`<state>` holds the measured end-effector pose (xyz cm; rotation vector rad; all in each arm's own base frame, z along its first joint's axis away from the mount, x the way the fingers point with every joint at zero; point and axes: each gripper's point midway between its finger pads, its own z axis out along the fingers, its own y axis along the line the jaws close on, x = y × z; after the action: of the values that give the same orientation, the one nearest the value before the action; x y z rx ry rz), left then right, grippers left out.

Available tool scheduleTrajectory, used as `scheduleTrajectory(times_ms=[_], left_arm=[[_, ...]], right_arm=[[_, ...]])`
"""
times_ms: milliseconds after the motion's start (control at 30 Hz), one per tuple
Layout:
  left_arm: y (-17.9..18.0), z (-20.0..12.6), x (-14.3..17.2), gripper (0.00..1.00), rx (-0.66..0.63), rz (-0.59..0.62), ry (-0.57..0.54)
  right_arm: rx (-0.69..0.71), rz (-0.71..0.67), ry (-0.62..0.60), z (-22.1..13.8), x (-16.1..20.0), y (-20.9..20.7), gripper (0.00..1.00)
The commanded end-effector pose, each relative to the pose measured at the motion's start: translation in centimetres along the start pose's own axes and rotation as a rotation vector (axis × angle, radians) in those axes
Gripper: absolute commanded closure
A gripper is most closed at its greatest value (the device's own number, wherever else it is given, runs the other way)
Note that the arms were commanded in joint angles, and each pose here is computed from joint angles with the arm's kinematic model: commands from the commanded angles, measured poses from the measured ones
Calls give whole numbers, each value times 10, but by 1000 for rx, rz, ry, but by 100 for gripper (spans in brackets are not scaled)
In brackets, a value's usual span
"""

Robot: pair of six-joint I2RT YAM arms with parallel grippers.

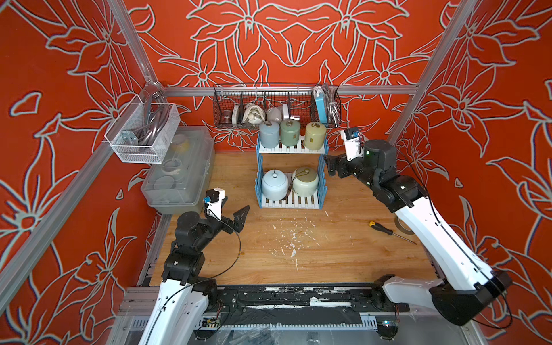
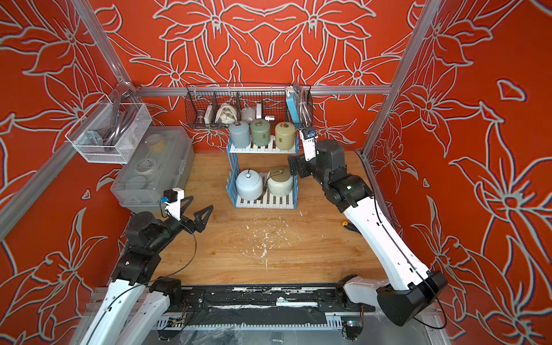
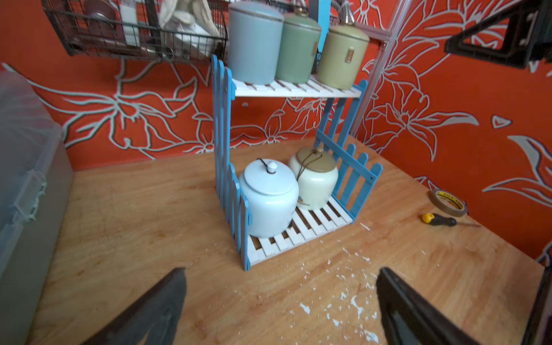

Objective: Remove the tea canisters from the shelf
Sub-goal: Pick up the tea canister from the shelf.

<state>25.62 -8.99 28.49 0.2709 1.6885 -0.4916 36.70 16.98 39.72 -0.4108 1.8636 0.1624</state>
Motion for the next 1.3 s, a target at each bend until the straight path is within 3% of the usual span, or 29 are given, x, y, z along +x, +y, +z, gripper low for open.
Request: scheduleTrajectory(times_ms=[0,100,267,567,1100,1267], left_arm=[[0,3,-29,2,-12,43,-168],[3,5,-31,2,-18,48,-238],[12,3,-15,2,-67,70,-203],[12,-3,-19,2,-78,121,-232],[11,-5,-21,2,-70,93,-229],[13,-5,-21,2,-79,104,-237]], right_arm=[[-21,-17,-12,10,-16,2,1],[-26,-4,7,31,-18,4,1],[-38,-6,30,62,-30,6,1],[-38,60,80,107,-39,0,1],[-71,120,121,146,-31,3,1],[-79,117,132,150,-27,5,10]])
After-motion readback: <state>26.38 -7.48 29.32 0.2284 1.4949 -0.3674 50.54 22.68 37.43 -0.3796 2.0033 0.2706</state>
